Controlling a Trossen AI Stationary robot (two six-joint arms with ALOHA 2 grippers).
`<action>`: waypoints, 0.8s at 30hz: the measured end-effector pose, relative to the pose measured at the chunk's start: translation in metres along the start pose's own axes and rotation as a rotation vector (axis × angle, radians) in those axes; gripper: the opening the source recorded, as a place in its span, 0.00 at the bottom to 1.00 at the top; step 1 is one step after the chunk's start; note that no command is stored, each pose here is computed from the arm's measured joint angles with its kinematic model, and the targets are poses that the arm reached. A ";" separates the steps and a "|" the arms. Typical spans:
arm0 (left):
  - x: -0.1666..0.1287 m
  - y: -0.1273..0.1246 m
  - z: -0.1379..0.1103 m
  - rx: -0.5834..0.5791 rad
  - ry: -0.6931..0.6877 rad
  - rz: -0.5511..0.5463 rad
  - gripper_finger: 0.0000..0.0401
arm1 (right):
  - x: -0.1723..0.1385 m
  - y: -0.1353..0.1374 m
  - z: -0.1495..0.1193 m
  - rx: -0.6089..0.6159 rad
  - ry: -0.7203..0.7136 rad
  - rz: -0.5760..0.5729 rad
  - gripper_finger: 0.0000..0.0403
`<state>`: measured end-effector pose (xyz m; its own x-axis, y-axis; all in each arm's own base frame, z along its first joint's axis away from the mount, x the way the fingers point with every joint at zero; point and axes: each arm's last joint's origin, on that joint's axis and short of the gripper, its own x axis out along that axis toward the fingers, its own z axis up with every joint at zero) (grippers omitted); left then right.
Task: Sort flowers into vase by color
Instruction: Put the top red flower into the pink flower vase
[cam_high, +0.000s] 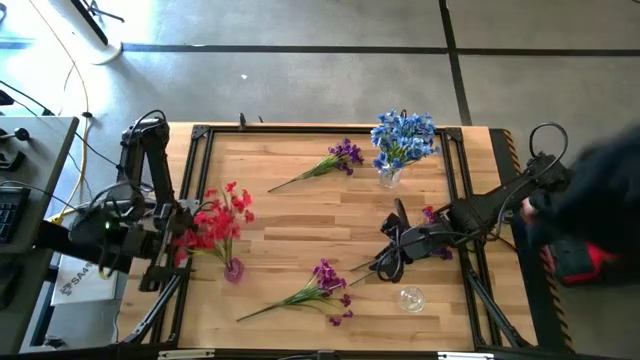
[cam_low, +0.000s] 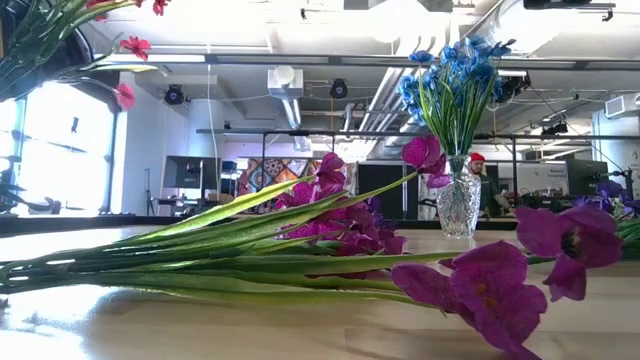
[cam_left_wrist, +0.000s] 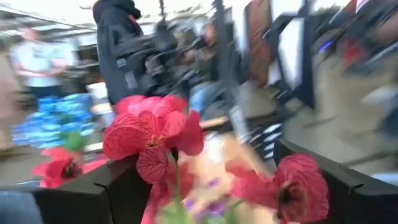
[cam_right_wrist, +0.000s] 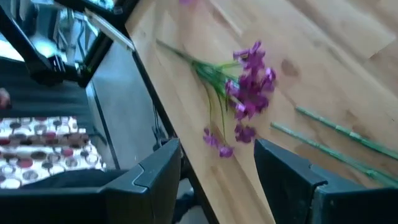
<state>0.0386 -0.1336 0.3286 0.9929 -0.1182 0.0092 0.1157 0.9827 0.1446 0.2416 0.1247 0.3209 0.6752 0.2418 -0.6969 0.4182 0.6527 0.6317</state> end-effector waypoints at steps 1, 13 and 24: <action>0.000 0.000 -0.003 0.027 0.016 0.052 0.76 | 0.002 0.000 -0.001 0.000 0.011 -0.003 0.48; 0.006 0.001 -0.006 -0.115 0.028 0.212 0.85 | 0.019 0.001 -0.009 0.019 0.065 -0.035 0.48; -0.002 0.004 -0.001 -0.547 -0.011 0.095 0.87 | 0.019 0.001 -0.008 0.009 0.039 -0.045 0.48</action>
<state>0.0370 -0.1297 0.3282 0.9997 -0.0240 0.0080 0.0253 0.9194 -0.3925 0.2498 0.1355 0.3058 0.6317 0.2399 -0.7372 0.4531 0.6574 0.6021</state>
